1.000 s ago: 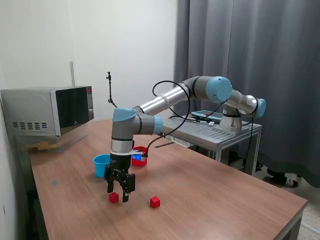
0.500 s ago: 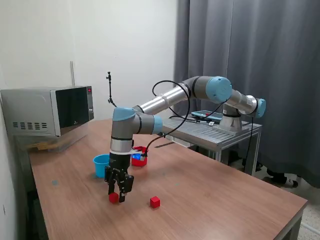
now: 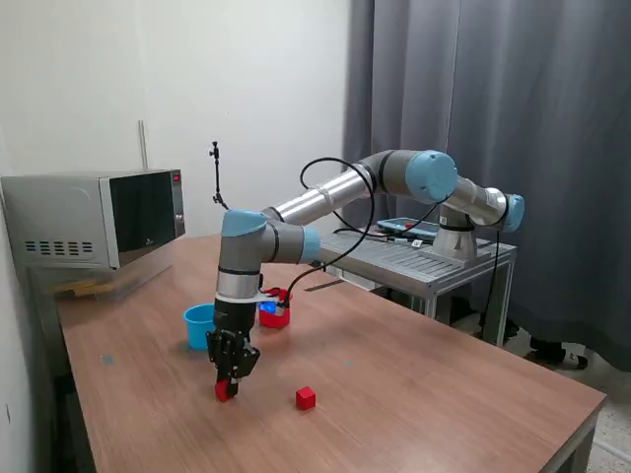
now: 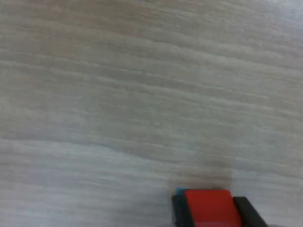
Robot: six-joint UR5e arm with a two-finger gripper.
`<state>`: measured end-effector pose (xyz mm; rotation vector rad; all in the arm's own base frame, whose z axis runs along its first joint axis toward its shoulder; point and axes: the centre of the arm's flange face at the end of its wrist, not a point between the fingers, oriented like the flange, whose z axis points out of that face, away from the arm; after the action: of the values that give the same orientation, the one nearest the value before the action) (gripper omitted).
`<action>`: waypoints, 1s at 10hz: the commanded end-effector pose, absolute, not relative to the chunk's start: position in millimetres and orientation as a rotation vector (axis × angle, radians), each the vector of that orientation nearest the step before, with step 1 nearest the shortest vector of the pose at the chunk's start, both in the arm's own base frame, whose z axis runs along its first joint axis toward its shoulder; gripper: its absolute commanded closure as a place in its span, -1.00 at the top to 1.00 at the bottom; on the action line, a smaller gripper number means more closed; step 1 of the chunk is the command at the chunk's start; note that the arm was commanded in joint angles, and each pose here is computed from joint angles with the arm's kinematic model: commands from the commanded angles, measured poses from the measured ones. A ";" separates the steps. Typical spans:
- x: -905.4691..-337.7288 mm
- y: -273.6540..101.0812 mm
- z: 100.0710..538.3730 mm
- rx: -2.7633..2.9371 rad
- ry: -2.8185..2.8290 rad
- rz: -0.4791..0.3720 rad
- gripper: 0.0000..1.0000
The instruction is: Place red objects in the red bin, and blue objects in the blue bin.
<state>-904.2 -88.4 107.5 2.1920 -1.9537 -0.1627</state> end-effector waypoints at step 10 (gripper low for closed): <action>-800.5 -27.9 244.1 2.025 -2.439 -0.350 -1.00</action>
<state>-823.3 -32.6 218.8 2.0534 -2.3583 -0.3113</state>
